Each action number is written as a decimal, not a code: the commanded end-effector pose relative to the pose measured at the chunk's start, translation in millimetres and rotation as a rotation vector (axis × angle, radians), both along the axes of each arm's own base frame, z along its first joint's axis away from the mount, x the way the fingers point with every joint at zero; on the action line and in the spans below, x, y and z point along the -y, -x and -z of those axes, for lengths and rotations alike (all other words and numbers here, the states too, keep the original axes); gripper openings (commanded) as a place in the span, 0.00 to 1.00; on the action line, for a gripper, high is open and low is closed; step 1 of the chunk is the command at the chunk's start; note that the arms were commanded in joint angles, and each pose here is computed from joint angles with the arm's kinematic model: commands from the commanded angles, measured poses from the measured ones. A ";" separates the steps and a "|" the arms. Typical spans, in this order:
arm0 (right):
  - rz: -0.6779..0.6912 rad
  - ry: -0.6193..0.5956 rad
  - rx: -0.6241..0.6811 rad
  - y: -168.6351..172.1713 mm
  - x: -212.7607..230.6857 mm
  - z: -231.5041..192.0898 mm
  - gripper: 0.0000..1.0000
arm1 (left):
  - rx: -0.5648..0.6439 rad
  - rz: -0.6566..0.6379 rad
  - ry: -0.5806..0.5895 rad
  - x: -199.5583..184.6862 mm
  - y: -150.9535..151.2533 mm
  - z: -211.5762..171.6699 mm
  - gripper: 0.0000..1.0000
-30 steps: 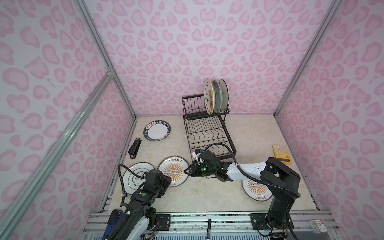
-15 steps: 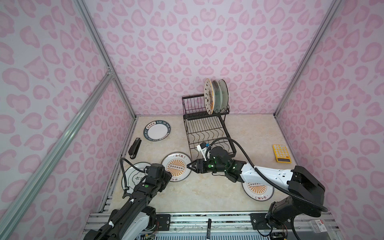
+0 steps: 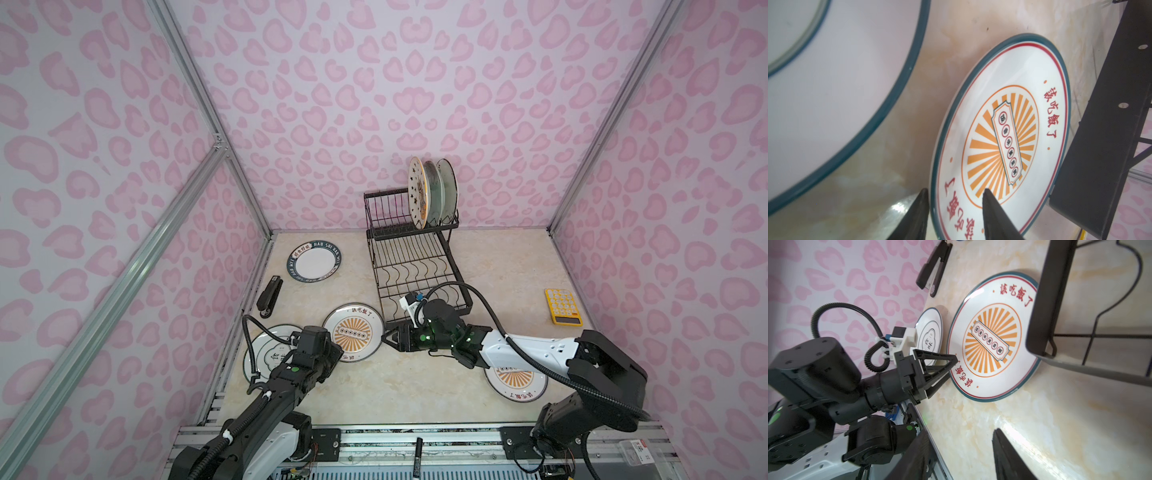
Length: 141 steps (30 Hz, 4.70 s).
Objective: Load the plates into the dish rack
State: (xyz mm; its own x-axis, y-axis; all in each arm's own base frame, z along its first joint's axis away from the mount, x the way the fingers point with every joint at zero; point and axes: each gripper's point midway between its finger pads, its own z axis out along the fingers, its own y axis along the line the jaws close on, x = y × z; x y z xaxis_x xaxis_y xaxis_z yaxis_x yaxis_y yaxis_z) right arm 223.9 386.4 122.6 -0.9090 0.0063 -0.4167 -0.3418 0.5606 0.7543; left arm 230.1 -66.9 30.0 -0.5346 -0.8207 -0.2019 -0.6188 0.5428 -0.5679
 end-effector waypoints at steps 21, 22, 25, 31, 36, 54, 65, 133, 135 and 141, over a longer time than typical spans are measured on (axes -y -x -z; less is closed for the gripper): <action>0.098 -0.048 -0.076 -7.6 -6.4 22.4 0.48 | 0.002 -0.018 -0.007 -3.9 3.3 9.4 0.24; 0.099 -0.048 -0.076 -7.7 -6.2 22.4 0.48 | -0.002 -0.018 -0.008 -4.1 4.2 10.6 0.24; 0.099 -0.046 -0.075 -7.3 -5.2 22.7 0.48 | -0.002 -0.018 -0.009 -4.2 3.9 10.5 0.23; 0.096 -0.045 -0.069 -7.5 -4.9 21.2 0.48 | -0.007 -0.019 -0.014 -5.1 4.5 11.1 0.10; 0.098 -0.039 -0.062 -8.0 -2.8 19.9 0.48 | -0.007 -0.021 -0.020 -6.0 4.0 10.0 0.07; 0.099 -0.008 0.066 -27.0 13.8 -13.9 0.46 | 0.078 -0.044 -0.107 -23.5 0.2 -38.9 0.03; 0.143 0.002 0.143 -54.4 36.9 -36.4 0.45 | 0.185 -0.021 -0.131 -25.2 -9.7 -94.0 0.03; 0.128 -0.265 0.170 -101.1 31.3 -96.0 0.00 | 0.553 0.429 0.084 63.2 -54.4 -176.5 0.15; 0.135 -0.268 0.175 -102.4 34.0 -98.3 0.00 | 0.551 0.428 0.080 62.3 -54.1 -176.3 0.21; 0.154 -0.265 0.189 -106.6 41.3 -102.1 0.00 | 0.541 0.433 0.082 63.4 -53.9 -173.7 0.34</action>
State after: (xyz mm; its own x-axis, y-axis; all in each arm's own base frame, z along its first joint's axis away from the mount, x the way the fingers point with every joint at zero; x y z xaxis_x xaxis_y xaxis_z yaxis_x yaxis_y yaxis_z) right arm 330.0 344.9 211.9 -0.8211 0.2616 -0.5073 -0.3676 0.4376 0.8206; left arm 283.7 -128.3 199.2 -0.6564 -0.5956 -0.4631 0.0008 0.6133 -0.7899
